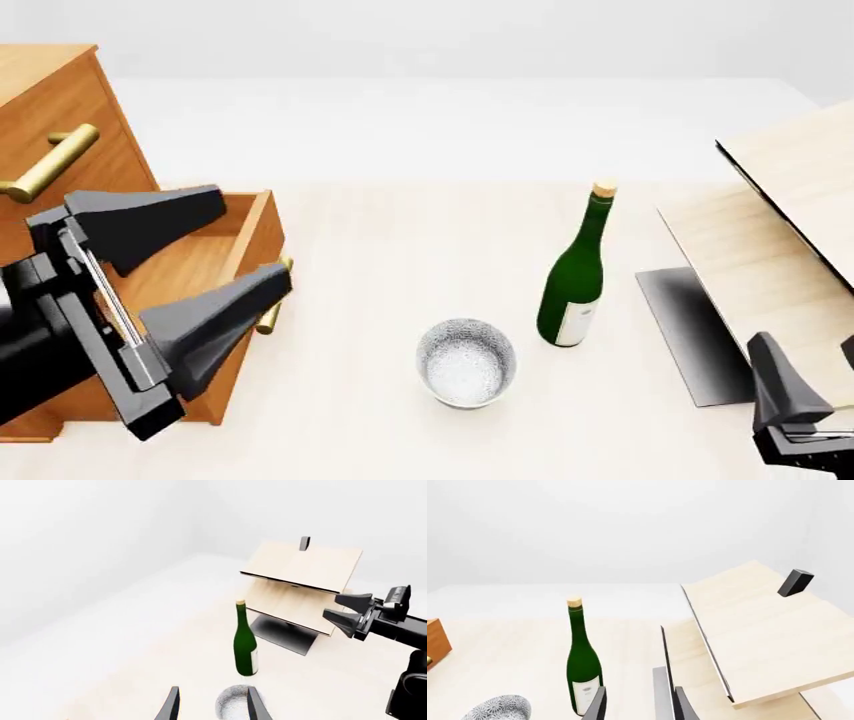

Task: Put the bowl in the bottom drawer of the cabinet.

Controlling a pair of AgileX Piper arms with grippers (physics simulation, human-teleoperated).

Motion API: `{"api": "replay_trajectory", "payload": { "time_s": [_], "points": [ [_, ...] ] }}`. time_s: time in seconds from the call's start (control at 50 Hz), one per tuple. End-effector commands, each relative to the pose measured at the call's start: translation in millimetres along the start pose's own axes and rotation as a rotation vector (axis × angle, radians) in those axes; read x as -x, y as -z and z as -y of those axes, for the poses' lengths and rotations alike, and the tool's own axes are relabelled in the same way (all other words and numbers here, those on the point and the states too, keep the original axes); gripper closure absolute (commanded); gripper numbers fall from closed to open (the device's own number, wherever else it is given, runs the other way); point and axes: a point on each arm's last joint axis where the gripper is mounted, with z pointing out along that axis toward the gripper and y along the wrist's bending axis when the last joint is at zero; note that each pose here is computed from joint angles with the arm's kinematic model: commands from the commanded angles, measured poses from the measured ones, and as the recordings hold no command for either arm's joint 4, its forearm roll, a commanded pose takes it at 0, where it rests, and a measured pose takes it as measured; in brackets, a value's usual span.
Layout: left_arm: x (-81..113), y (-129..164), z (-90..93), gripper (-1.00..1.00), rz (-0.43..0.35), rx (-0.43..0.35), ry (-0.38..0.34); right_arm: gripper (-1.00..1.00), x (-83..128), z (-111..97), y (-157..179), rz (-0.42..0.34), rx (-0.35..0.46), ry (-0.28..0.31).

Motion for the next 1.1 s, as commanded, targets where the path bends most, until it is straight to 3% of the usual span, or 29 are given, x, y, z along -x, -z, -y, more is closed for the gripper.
{"api": "replay_trajectory", "payload": {
  "time_s": [0.02, 0.24, 0.5, 0.64, 0.82, 1.1],
  "points": [
    [9.6, -37.6, 4.0, -1.00, -0.074, -0.043, 0.001, -1.00, 0.1, 0.0, -0.4, 0.000, 0.000, 0.000],
    [17.5, -58.4, -2.0, -1.00, -0.155, -0.027, -0.009, -1.00, 0.1, 0.0, -0.4, 0.000, 0.000, 0.000],
    [14.9, -92.1, 11.0, -1.00, -0.243, -0.094, 0.003, -1.00, 0.1, 0.0, -0.4, 0.000, 0.000, 0.000],
    [23.4, -108.6, 14.0, -1.00, -0.259, -0.106, 0.022, -1.00, 0.1, 0.0, -0.4, 0.000, 0.000, 0.000],
    [9.6, -131.7, 13.7, -1.00, -0.349, -0.100, 0.037, -1.00, 0.1, 0.0, -0.4, 0.000, 0.000, 0.000],
    [-4.7, -159.4, 14.2, -1.00, -0.426, -0.096, 0.051, -1.00, 0.1, 0.0, -0.4, 0.000, 0.000, 0.000]
  ]
}}
